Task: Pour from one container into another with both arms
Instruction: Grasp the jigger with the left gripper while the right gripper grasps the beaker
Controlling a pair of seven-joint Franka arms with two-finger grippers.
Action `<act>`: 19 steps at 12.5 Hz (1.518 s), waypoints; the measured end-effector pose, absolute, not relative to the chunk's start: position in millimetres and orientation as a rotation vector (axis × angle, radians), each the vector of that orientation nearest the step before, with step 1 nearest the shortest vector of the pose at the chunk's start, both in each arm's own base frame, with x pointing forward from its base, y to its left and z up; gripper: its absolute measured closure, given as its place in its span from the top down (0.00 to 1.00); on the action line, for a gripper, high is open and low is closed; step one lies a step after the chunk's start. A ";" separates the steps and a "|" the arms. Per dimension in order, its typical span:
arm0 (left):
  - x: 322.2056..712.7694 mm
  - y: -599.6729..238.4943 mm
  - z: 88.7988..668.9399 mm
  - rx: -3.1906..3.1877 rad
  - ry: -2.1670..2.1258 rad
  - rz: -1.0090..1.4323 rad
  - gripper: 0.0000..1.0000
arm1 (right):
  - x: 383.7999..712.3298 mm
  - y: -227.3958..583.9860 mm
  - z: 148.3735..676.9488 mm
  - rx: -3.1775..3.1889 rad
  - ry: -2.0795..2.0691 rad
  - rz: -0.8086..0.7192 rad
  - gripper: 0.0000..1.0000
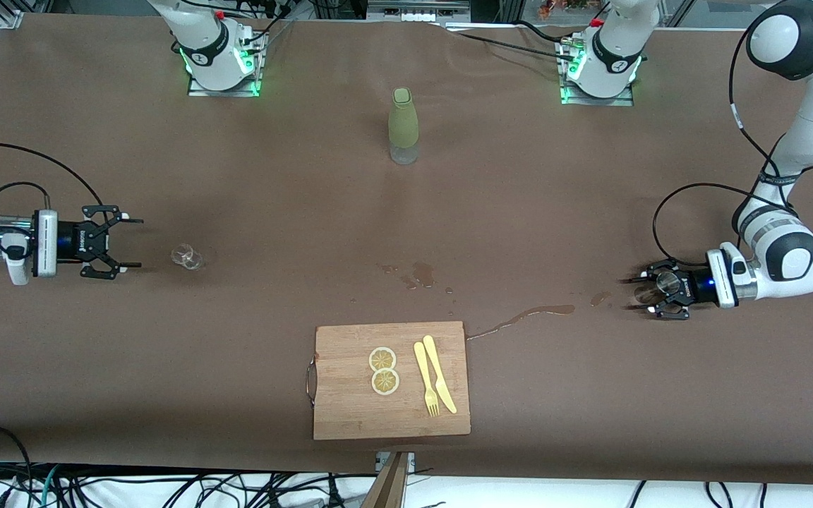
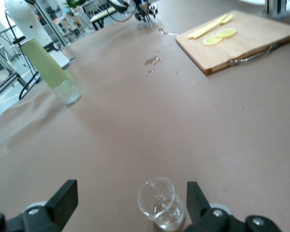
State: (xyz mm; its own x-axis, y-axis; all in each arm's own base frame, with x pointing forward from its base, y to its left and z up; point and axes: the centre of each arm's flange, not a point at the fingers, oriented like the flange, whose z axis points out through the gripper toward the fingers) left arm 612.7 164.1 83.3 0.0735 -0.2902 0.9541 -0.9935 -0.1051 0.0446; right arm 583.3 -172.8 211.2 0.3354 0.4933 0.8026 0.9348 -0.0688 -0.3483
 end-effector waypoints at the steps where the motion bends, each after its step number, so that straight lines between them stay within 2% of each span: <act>1: 612.2 163.3 83.7 1.521 -1.328 1.079 0.43 | 581.9 -173.9 197.4 -1.672 -1.288 -0.681 1.00; 4: 611.3 162.0 84.4 1.506 -1.325 1.079 0.10 | 575.6 -173.5 157.6 -1.598 -1.292 -0.800 1.00; 11: 620.6 136.6 92.3 1.459 -1.260 1.114 0.09 | 567.1 -166.3 111.3 -1.549 -1.275 -0.876 1.00; 19: 651.4 -36.4 109.7 1.290 -1.125 1.088 0.09 | 562.8 -154.7 78.1 -1.529 -1.262 -0.870 1.00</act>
